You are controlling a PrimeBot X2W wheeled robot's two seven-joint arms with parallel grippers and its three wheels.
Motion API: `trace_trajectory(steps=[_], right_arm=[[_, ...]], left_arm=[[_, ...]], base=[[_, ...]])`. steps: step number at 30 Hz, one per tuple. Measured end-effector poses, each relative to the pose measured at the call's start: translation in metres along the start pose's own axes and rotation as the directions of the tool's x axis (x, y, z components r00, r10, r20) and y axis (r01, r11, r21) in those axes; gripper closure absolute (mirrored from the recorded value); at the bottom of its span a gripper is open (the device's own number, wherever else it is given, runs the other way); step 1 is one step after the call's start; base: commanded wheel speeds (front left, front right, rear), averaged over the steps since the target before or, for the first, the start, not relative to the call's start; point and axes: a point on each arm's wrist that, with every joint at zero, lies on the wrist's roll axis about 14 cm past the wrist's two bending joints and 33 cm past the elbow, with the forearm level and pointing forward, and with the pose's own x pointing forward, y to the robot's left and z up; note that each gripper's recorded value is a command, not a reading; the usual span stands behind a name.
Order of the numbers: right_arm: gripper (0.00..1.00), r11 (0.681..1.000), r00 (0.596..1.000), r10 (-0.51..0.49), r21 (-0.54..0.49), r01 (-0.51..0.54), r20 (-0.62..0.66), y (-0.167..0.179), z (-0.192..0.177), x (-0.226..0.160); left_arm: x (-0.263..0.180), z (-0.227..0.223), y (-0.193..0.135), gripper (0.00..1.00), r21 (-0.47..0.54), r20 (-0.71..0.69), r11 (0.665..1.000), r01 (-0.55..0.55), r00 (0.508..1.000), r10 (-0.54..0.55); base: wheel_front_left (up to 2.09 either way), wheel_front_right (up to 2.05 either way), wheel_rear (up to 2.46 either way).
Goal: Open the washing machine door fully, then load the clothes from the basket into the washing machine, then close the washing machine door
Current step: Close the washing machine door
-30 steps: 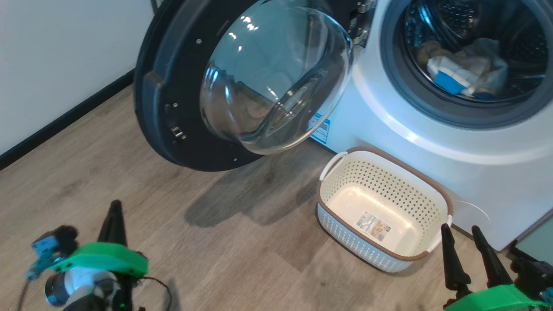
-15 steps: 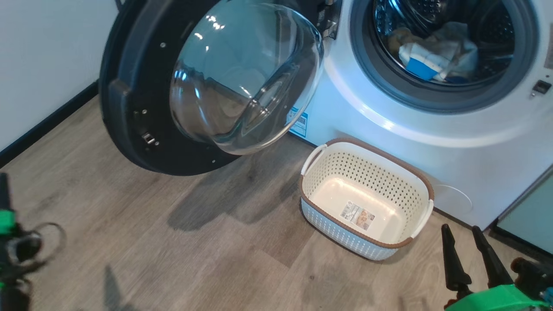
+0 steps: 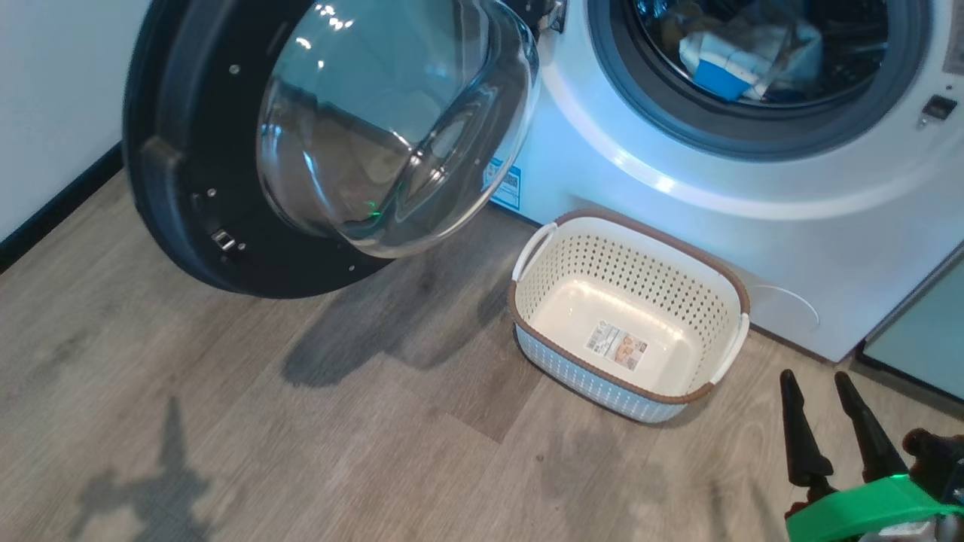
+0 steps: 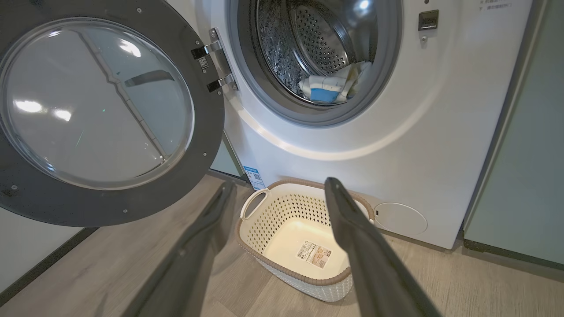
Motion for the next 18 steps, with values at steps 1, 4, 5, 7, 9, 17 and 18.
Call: trace_trajectory(steps=[1, 4, 5, 7, 9, 17, 18], right_arm=[[0.00, 1.000, 1.000, -0.002, 0.000, 0.002, 0.002, -0.001, 0.000, 0.001], [0.00, 1.000, 1.000, -0.013, 0.000, 0.013, -0.008, -0.007, -0.003, 0.000], [0.00, 1.000, 1.000, -0.016, -0.001, 0.016, -0.012, -0.009, -0.004, 0.000], [0.00, 1.000, 0.999, -0.025, -0.006, 0.025, -0.024, -0.015, -0.008, -0.001], [0.00, 1.000, 0.999, -0.030, -0.009, 0.030, -0.030, -0.019, -0.009, -0.001], [0.00, 0.999, 0.999, -0.034, -0.010, 0.034, -0.018, -0.026, -0.006, 0.009], [0.00, 0.999, 0.999, -0.035, -0.013, 0.035, -0.020, -0.027, -0.007, 0.009]], left_arm=[[0.003, 0.000, -0.002, 1.00, 0.000, -0.012, 1.000, 0.000, 1.000, 0.000], [0.012, 0.002, -0.008, 1.00, 0.008, -0.034, 1.000, -0.003, 0.999, 0.003], [0.015, 0.003, -0.010, 1.00, 0.005, -0.035, 1.000, -0.001, 0.999, 0.001], [0.026, 0.003, -0.021, 1.00, 0.006, -0.052, 1.000, 0.011, 0.999, -0.011], [0.033, 0.000, -0.028, 1.00, 0.012, -0.072, 1.000, 0.021, 0.997, -0.020], [0.054, -0.023, -0.039, 1.00, 0.040, -0.171, 0.999, 0.016, 0.985, -0.009], [0.058, -0.027, -0.039, 1.00, 0.047, -0.184, 0.999, 0.012, 0.983, -0.003]], base=[[0.00, 0.00, 0.00], [0.00, 0.00, 0.00], [0.00, 0.00, 0.00], [0.00, 0.00, 0.00], [0.00, 0.00, 0.00], [0.00, 0.00, 0.00], [0.00, 0.00, 0.00]])
